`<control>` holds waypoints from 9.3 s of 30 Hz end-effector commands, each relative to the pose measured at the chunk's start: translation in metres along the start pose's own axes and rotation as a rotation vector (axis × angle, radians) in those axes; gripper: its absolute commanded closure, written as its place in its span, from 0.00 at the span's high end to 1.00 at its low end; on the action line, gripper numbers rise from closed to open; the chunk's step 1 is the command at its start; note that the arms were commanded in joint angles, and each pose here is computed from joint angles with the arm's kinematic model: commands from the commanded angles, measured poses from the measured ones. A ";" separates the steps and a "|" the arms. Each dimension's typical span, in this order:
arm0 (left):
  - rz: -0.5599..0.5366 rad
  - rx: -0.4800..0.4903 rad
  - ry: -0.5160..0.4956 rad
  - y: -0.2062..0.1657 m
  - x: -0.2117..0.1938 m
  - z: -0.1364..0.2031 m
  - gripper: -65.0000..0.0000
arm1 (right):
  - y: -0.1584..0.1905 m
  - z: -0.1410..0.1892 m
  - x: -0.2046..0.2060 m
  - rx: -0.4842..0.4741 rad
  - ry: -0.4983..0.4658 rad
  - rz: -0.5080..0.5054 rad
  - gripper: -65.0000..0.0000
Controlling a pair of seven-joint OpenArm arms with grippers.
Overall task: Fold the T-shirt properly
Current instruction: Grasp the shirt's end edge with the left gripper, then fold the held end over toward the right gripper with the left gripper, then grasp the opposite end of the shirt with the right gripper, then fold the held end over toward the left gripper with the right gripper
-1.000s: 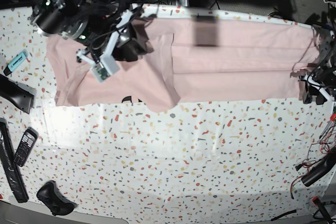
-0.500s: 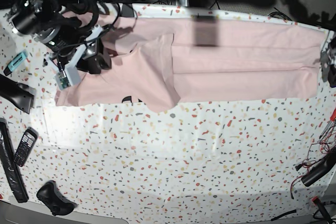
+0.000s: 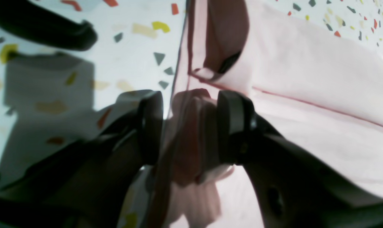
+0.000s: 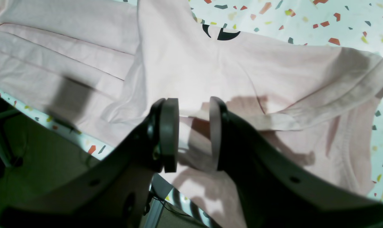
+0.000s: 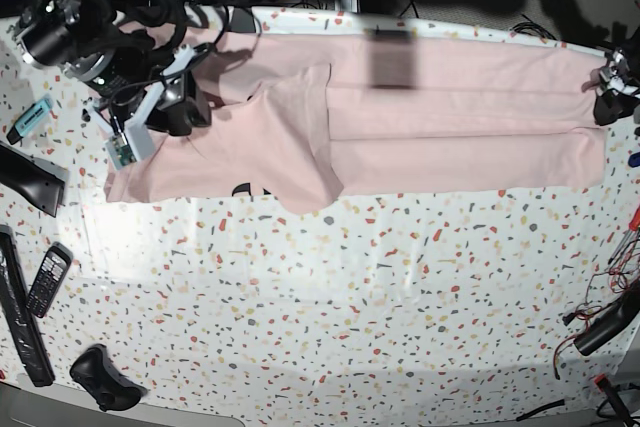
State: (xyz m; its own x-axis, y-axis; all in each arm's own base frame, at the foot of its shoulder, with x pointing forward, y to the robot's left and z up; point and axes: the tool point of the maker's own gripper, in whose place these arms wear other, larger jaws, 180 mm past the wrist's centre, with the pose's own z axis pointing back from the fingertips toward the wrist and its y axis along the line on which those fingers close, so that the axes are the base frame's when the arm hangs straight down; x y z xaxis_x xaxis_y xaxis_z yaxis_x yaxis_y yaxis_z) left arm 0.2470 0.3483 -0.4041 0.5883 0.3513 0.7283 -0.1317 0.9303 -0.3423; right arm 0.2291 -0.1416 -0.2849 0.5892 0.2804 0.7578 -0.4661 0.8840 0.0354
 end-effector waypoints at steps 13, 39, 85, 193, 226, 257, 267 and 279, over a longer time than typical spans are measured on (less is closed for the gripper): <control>0.039 -0.113 -0.081 -0.027 0.025 -0.008 0.41 | -0.015 0.011 0.010 -0.053 -0.046 0.008 0.25; 0.070 -0.188 -0.091 -0.063 0.011 -0.028 0.11 | -0.016 0.011 0.010 -0.054 -0.045 0.008 0.25; -0.189 -0.793 0.031 -0.324 -0.020 0.002 0.00 | -0.016 0.011 0.009 -0.054 -0.039 0.008 0.25; -0.532 -0.576 -0.043 -0.275 -0.001 0.013 0.38 | -0.181 0.057 -0.050 -0.357 0.091 -0.155 0.32; -0.539 -0.573 -0.042 -0.273 0.000 0.014 0.38 | -0.153 -0.034 -0.121 -0.033 0.379 -0.456 0.56; -0.601 -0.513 -0.011 -0.262 -0.005 0.008 0.38 | -0.167 -0.016 -0.070 -0.011 0.188 -0.432 0.00; -0.600 -0.512 -0.005 -0.261 -0.007 0.008 0.38 | -0.121 -0.006 0.010 0.041 -0.019 -0.233 0.00; -0.559 -0.505 0.102 -0.247 -0.050 0.021 0.38 | 0.024 -0.031 0.072 0.356 -0.225 -0.153 0.00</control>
State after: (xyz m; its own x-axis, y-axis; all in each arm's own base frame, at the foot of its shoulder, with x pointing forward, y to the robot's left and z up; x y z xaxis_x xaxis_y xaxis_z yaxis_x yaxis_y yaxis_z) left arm 0.2291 0.1051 -0.3543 0.5677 -0.2053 0.7972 0.5620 0.8042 -0.1931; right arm 0.2761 -0.0904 -0.2657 0.5756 0.0534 0.8160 -0.5826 0.7271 0.3633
